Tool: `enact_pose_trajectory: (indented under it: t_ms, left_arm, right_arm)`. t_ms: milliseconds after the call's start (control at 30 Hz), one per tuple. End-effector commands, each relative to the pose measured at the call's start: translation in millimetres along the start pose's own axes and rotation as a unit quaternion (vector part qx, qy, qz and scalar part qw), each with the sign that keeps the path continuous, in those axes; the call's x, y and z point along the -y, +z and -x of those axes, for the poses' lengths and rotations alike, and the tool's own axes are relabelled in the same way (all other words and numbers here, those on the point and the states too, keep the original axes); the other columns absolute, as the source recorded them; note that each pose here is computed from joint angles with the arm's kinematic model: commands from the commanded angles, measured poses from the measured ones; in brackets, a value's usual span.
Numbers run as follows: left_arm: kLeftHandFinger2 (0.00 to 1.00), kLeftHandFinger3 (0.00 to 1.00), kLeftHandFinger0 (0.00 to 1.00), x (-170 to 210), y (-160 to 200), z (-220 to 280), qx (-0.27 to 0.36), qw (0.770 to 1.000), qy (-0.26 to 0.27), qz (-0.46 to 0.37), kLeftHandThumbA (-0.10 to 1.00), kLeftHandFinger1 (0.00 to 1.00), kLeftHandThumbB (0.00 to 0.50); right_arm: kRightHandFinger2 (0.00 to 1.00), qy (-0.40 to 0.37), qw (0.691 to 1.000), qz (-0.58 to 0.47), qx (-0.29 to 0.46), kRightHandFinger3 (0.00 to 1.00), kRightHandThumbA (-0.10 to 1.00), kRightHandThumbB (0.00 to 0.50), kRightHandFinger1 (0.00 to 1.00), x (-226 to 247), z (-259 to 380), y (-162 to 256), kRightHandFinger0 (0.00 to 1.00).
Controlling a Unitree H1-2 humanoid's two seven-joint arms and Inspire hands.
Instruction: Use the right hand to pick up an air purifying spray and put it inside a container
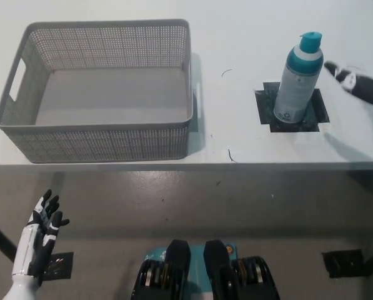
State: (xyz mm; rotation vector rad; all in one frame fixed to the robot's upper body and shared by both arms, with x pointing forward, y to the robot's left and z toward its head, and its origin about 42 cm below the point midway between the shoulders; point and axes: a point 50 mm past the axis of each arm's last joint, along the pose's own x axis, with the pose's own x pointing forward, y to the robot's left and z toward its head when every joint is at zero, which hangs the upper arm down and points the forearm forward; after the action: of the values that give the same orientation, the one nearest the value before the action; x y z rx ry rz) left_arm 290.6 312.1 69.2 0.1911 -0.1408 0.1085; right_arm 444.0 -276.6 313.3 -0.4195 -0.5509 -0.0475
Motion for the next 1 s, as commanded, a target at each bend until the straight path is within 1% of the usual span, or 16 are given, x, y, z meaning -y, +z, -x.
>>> enact_pose_trajectory:
  t_ms: [0, 67, 133, 167, 233, 400, 433, 500, 533, 633, 700, 800, 867, 900, 933, 967]
  left_arm:
    - [1.00, 1.00, 0.79, -8, 9, -4, 0.033, 0.999, 0.017, -0.005, 0.84, 0.98, 0.263]
    - [1.00, 1.00, 0.79, -6, 10, -4, 0.033, 0.999, 0.019, -0.005, 0.85, 0.98, 0.270]
    - [1.00, 1.00, 0.79, -7, 10, -4, 0.033, 0.999, 0.018, -0.009, 0.87, 0.98, 0.283]
    - [1.00, 1.00, 0.79, -7, 10, -4, 0.034, 0.999, 0.018, -0.010, 0.86, 0.97, 0.280]
    - [1.00, 1.00, 0.78, -6, 11, -5, 0.037, 0.999, 0.021, -0.007, 0.85, 0.97, 0.275]
    - [1.00, 1.00, 0.77, -5, 14, -6, 0.039, 0.999, 0.019, -0.006, 0.83, 0.97, 0.283]
    - [1.00, 1.00, 0.78, -5, 13, -6, 0.036, 0.999, 0.018, -0.010, 0.82, 0.97, 0.268]
    - [1.00, 1.00, 0.78, -4, 13, -6, 0.035, 0.999, 0.017, -0.015, 0.81, 0.96, 0.254]
    - [1.00, 1.00, 0.78, -4, 13, -6, 0.036, 0.999, 0.018, -0.012, 0.77, 0.97, 0.240]
    - [1.00, 1.00, 0.76, -5, 14, -6, 0.037, 0.999, 0.023, -0.018, 0.68, 0.95, 0.197]
    - [1.00, 1.00, 0.77, -5, 14, -6, 0.034, 0.999, 0.022, -0.018, 0.67, 0.95, 0.200]
    - [1.00, 1.00, 0.77, -5, 13, -7, 0.034, 0.999, 0.023, -0.021, 0.69, 0.95, 0.198]
    - [1.00, 1.00, 0.77, -4, 13, -7, 0.036, 0.999, 0.022, -0.018, 0.68, 0.95, 0.190]
    - [1.00, 1.00, 0.77, -4, 13, -7, 0.037, 0.999, 0.022, -0.019, 0.65, 0.96, 0.172]
    - [1.00, 1.00, 0.77, -4, 13, -7, 0.037, 0.999, 0.021, -0.020, 0.65, 0.96, 0.167]
    - [1.00, 1.00, 0.77, -5, 14, -7, 0.036, 0.999, 0.023, -0.018, 0.64, 0.96, 0.172]
  right_arm:
    - [1.00, 0.005, 1.000, 0.010, -0.019, 1.00, 0.85, 0.500, 1.00, 7, -35, 11, 1.00]
    - [1.00, 0.006, 0.999, -0.010, -0.035, 1.00, 0.83, 0.500, 1.00, 3, -44, 6, 1.00]
    - [1.00, 0.010, 0.999, -0.017, -0.051, 1.00, 0.84, 0.500, 1.00, -3, -52, 2, 1.00]
    - [1.00, 0.011, 0.998, -0.014, -0.059, 1.00, 0.87, 0.500, 1.00, -6, -55, -1, 1.00]
    - [1.00, 0.015, 0.997, -0.024, -0.074, 1.00, 0.88, 0.500, 1.00, -12, -63, -8, 1.00]
    - [1.00, 0.018, 0.994, -0.014, -0.106, 1.00, 0.87, 0.500, 1.00, -29, -72, -31, 1.00]
    - [1.00, 0.026, 0.992, -0.004, -0.120, 1.00, 0.90, 0.500, 1.00, -35, -72, -38, 1.00]
    - [1.00, 0.027, 0.992, -0.006, -0.126, 1.00, 0.87, 0.500, 1.00, -40, -72, -44, 1.00]
    - [1.00, 0.025, 0.991, -0.013, -0.129, 1.00, 0.85, 0.500, 1.00, -44, -73, -49, 1.00]
    - [1.00, 0.023, 0.989, -0.009, -0.144, 1.00, 0.85, 0.500, 1.00, -56, -70, -65, 1.00]
    - [1.00, 0.021, 0.988, -0.004, -0.151, 1.00, 0.84, 0.500, 1.00, -60, -69, -71, 1.00]
    - [1.00, 0.027, 0.983, 0.019, -0.180, 1.00, 0.90, 0.500, 1.00, -69, -61, -85, 1.00]
    - [1.00, 0.029, 0.982, 0.019, -0.186, 1.00, 0.91, 0.500, 1.00, -70, -60, -88, 1.00]
    - [1.00, 0.034, 0.980, 0.021, -0.195, 1.00, 0.93, 0.500, 1.00, -73, -56, -93, 1.00]
    - [1.00, 0.036, 0.979, 0.023, -0.200, 1.00, 0.93, 0.500, 1.00, -75, -53, -96, 1.00]
    - [1.00, 0.037, 0.977, 0.024, -0.207, 1.00, 0.93, 0.500, 1.00, -78, -51, -99, 1.00]
